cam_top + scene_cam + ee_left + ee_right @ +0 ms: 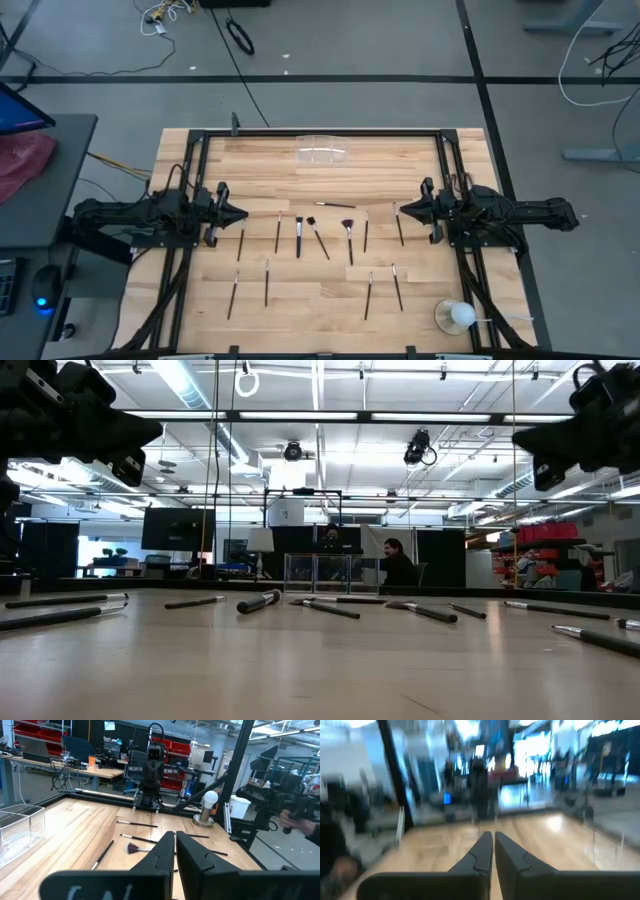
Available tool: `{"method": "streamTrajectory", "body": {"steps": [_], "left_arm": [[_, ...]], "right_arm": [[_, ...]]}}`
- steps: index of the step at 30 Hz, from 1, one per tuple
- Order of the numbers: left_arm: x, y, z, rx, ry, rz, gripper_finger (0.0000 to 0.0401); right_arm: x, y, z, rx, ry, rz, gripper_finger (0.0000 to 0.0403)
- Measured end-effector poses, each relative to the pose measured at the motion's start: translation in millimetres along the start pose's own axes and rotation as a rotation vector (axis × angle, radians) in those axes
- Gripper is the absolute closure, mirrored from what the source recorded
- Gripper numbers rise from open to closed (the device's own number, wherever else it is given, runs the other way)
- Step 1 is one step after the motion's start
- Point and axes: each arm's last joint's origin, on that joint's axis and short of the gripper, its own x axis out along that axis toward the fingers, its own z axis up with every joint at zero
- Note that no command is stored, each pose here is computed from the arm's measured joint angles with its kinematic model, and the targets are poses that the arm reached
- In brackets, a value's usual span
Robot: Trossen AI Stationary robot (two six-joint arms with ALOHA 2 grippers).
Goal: Put items in baskets/containers
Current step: Put the black highlighter brush into the transparent organizer
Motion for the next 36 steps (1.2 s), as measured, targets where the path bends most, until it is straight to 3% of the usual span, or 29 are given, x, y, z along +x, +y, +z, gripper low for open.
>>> {"method": "streamTrajectory", "body": {"steps": [3,6,11,17,28,31,36], "left_arm": [[0.0,0.0,0.1,0.0,0.0,0.0,0.0378],[0.0,0.0,0.0,0.0,0.0,0.0,0.0378],[0.0,0.0,0.1,0.0,-0.001,0.0,0.0378],[0.0,0.0,0.1,0.0,-0.001,0.0,0.0378],[0.0,0.0,0.0,0.0,0.0,0.0,0.0378],[0.0,0.0,0.1,0.0,0.0,0.0,0.0378],[0.0,0.0,0.1,0.0,0.0,0.0,0.0378]], "right_arm": [[-0.9,0.9,12.8,0.101,-0.135,-0.002,0.0378],[-3.5,2.3,27.3,0.105,-0.29,0.005,0.0378],[-1.9,4.5,34.5,0.158,-0.36,0.037,0.0378],[18.0,6.8,26.2,0.241,-0.289,-0.018,0.0378],[62.4,8.3,-12.5,0.422,0.015,-0.215,0.0371],[77.0,8.8,-17.7,0.483,0.072,-0.247,0.0351],[112.0,14.3,-21.3,0.444,0.234,-0.226,0.0283]]}}
